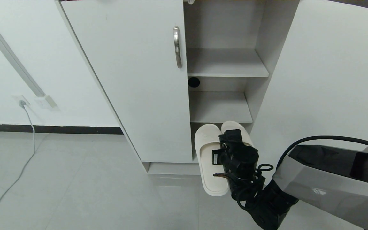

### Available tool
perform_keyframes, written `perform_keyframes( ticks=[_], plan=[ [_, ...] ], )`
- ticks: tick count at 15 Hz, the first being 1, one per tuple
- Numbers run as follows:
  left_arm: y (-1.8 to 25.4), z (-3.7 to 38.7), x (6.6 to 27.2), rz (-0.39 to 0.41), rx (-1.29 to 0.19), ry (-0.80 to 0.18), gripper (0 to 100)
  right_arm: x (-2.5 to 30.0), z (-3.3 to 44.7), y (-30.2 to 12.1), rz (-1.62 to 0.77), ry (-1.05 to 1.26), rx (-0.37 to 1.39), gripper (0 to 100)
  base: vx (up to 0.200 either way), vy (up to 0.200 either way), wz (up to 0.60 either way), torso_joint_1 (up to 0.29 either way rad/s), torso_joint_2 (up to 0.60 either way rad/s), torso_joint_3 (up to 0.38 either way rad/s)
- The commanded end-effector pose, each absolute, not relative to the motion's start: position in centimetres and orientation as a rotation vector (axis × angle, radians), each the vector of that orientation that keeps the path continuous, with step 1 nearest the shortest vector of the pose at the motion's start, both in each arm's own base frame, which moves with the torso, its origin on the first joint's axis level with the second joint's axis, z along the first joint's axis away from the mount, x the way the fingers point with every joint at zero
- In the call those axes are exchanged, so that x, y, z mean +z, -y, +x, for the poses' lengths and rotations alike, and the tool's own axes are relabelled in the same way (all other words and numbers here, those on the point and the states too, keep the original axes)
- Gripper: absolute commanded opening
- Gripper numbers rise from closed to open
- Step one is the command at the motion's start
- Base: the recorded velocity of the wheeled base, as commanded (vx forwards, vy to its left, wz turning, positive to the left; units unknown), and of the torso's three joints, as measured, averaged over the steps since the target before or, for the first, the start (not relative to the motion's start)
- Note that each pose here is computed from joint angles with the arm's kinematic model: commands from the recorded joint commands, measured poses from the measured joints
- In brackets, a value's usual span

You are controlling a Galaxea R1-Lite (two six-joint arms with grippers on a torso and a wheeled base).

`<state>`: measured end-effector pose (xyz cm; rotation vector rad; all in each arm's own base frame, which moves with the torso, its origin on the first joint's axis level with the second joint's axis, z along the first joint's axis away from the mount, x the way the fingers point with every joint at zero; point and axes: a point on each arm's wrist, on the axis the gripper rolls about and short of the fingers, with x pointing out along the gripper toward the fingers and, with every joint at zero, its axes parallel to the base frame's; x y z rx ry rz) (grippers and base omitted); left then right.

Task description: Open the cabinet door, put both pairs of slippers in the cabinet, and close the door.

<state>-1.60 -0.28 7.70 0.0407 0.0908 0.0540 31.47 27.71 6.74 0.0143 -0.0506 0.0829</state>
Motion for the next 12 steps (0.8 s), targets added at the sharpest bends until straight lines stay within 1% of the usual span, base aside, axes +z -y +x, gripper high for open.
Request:
perform_keyframes(
  ticks=[1,7,9,12],
  plan=[
    [0.3,-1.6,7.7,0.037,0.055,-0.093,0,6.9,31.4,-27.7,0.015,0.052,0.084,0,0.2,0.0,0.0,0.017,-0.01,-0.002],
    [0.3,-1.6,7.7,0.037,0.055,-0.091,0,6.3,31.5,-27.8,0.005,0.041,0.082,0,0.2,0.0,0.0,0.003,0.0,-0.001],
    [0.3,-1.6,7.7,0.039,0.055,-0.093,0,5.6,31.8,-27.6,-0.004,0.027,0.076,0,0.0,0.0,0.0,0.0,0.0,0.0],
    [0.3,-1.6,7.7,0.039,0.055,-0.093,0,6.1,33.4,-27.8,0.015,0.05,0.051,0,0.0,0.0,0.0,0.0,0.0,0.0]
  ],
)
